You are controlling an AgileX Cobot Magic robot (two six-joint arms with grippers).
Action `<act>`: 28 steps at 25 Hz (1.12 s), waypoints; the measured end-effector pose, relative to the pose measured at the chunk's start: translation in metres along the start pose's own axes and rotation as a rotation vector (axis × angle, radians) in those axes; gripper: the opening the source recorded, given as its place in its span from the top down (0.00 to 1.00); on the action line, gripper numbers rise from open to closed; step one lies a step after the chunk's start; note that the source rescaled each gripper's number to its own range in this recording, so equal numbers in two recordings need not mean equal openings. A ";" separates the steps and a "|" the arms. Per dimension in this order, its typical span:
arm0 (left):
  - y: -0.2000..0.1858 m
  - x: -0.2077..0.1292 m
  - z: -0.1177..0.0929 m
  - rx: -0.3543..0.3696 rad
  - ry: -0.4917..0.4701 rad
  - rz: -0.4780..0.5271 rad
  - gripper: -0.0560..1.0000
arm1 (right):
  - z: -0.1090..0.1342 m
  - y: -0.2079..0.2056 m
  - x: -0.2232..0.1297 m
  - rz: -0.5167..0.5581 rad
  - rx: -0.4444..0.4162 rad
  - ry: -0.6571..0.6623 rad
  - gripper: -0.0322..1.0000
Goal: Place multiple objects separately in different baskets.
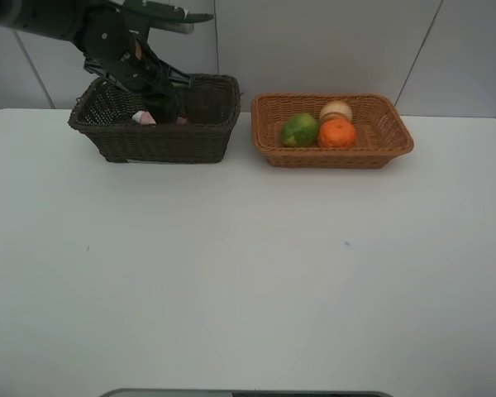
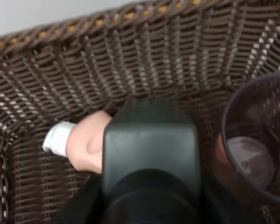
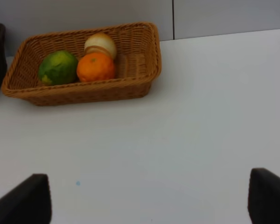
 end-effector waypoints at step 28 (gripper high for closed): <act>-0.034 0.016 0.009 0.024 -0.012 -0.037 0.11 | 0.000 0.000 0.000 0.000 0.000 0.000 0.17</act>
Point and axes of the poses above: a point on each arm's last joint axis where the gripper is mounted, y pointing out along that axis toward the gripper, z along the wrist's bending axis when the last joint is at zero, x = y × z, the point moved 4 cm from there along y, pointing out along that axis toward the gripper, and after that the axes turned 6 degrees about y, right-handed, at the moved point
